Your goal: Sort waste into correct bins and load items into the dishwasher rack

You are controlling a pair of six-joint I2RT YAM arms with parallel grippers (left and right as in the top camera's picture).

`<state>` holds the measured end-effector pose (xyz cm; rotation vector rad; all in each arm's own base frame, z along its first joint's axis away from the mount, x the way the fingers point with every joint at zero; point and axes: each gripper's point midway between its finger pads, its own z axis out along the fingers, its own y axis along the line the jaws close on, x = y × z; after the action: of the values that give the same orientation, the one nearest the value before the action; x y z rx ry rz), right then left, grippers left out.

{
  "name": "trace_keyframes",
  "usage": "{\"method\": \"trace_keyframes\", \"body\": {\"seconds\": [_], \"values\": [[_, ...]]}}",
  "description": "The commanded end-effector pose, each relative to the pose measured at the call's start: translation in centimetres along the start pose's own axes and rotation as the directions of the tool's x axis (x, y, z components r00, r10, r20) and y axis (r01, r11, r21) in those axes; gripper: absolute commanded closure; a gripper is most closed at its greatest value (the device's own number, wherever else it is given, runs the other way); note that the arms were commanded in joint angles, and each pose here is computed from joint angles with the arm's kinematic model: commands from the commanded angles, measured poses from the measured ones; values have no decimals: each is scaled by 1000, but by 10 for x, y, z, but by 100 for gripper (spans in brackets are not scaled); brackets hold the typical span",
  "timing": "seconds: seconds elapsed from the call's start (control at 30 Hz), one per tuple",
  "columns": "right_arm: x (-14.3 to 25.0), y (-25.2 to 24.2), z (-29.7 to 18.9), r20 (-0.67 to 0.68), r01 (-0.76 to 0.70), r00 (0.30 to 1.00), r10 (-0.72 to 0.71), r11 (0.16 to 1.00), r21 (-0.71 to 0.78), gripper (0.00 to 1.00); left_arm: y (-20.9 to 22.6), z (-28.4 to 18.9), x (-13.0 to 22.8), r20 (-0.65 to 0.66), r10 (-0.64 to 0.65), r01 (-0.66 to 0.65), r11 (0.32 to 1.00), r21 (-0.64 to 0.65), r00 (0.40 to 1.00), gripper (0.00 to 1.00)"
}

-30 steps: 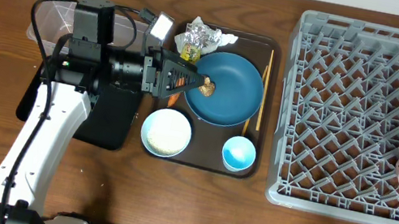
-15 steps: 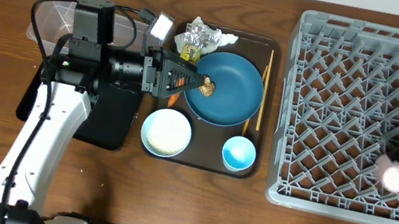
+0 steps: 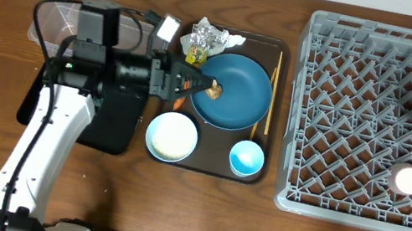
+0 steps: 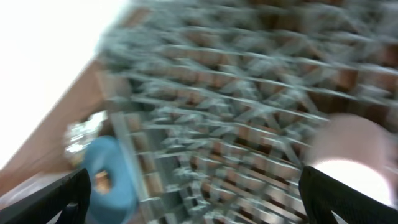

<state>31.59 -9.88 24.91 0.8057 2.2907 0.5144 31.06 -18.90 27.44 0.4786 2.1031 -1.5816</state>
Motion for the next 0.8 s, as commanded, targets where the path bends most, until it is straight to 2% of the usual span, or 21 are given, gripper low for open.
{"method": "trace_keyframes", "body": {"seconds": [0.0,0.07,0.13,0.2,0.23,0.33,0.43,0.6,0.77], "values": [[8,51,-7,-22,94,995,-101,971,-221,1,35,15,13,-61,75,-90,951,-296,995,1],[11,62,-5,-23,119,991,-129,961,-249,1,64,19,34,-160,77,-148,852,-502,984,1],[13,71,-3,-24,140,988,-152,954,-266,1,79,23,53,-272,93,-248,745,-620,958,1],[15,80,-1,-17,171,983,-184,943,-285,1,84,30,67,-370,119,-353,656,-667,921,4],[16,84,0,-13,185,980,-197,938,-293,1,84,38,73,-416,138,-406,622,-670,899,8],[15,95,2,12,226,972,-234,923,-311,1,80,63,88,-499,184,-504,576,-643,847,15],[14,101,2,22,240,969,-246,916,-322,1,85,83,101,-551,195,-555,552,-622,811,21],[16,100,3,11,234,970,-244,918,-320,1,109,105,122,-603,145,-565,567,-599,785,41],[17,100,3,10,233,970,-243,918,-320,1,120,127,149,-634,94,-521,669,-531,767,42]]}}
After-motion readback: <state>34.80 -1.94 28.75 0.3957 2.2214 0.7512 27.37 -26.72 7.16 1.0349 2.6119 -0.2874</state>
